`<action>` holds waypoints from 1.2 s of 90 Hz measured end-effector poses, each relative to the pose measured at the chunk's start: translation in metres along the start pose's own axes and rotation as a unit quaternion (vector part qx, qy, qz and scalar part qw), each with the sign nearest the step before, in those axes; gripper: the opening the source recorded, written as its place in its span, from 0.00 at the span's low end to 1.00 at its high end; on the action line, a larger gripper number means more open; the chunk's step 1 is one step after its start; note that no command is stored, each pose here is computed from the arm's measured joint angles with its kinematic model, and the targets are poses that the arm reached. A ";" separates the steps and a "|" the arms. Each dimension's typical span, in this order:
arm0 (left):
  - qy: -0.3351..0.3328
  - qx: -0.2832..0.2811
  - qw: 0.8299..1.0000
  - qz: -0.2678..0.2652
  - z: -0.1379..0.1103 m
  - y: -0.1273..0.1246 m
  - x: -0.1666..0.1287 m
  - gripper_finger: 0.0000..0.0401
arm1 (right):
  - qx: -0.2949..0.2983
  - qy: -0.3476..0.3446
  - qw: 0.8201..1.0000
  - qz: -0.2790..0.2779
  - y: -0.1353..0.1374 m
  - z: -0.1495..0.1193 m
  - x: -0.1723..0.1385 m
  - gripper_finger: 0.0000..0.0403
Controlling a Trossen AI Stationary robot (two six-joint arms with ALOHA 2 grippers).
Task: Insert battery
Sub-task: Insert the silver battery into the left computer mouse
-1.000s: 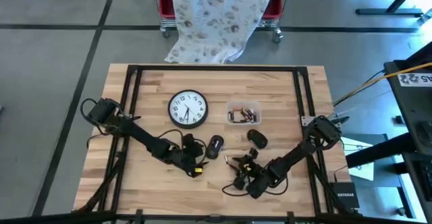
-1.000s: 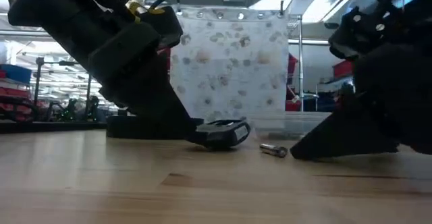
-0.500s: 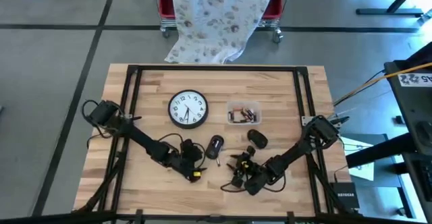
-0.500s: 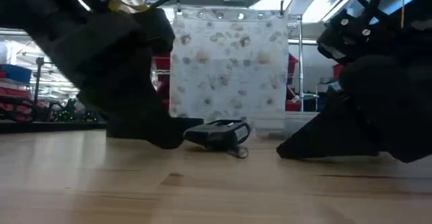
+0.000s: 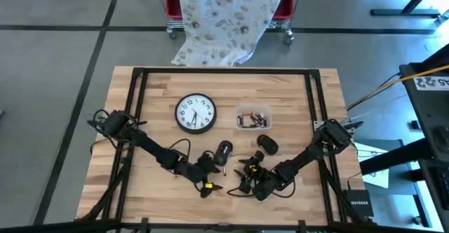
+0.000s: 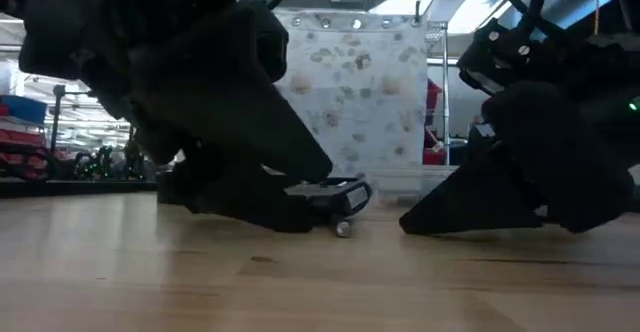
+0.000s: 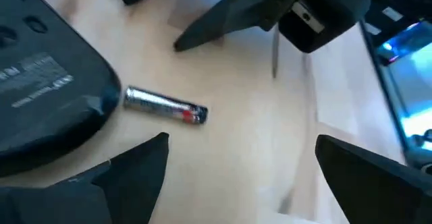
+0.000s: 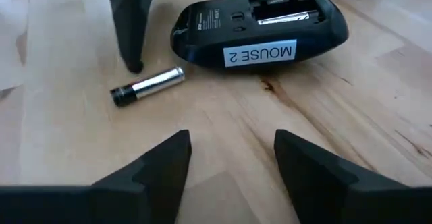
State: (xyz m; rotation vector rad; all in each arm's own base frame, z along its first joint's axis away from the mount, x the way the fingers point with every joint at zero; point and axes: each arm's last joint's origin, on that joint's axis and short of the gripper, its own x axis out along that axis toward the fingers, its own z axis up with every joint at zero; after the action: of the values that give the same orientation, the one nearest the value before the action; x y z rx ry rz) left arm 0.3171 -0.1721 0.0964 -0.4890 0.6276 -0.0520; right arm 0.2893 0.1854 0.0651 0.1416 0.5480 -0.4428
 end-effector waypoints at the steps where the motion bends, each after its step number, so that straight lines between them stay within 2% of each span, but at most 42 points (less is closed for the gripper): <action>1: 0.000 -0.001 1.000 0.000 0.000 0.000 0.000 0.88 | 0.000 0.000 1.000 0.000 0.000 0.000 0.000 0.51; 22: 0.014 -0.032 0.999 -0.038 -0.001 -0.004 0.001 0.88 | -0.031 0.022 0.998 0.053 0.005 0.003 0.000 0.51; 38: 0.013 -0.007 0.998 -0.062 -0.003 -0.006 0.012 0.88 | -0.044 0.029 0.997 0.059 0.006 0.004 -0.002 0.51; 52: 0.009 0.027 0.997 -0.067 0.001 -0.005 0.020 0.88 | -0.066 0.064 0.993 0.070 0.002 0.012 -0.013 0.51; 70: -0.001 0.071 0.993 -0.094 0.020 0.004 0.027 0.88 | -0.095 0.105 0.988 0.067 -0.007 0.020 -0.026 0.51; 89: 0.010 0.058 0.996 -0.072 0.031 0.020 0.030 0.88 | -0.094 0.115 0.987 0.059 -0.009 0.020 -0.030 0.51; 108: -0.013 0.071 0.996 -0.051 0.036 0.022 0.036 0.88 | -0.091 0.112 0.988 0.048 -0.009 0.017 -0.033 0.51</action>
State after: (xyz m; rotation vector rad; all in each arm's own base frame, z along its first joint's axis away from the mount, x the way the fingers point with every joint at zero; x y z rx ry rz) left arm 0.3647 -0.1439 0.0917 -0.3835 0.5690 -0.1861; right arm 0.2683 0.1852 0.0973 0.0413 0.7967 -0.2819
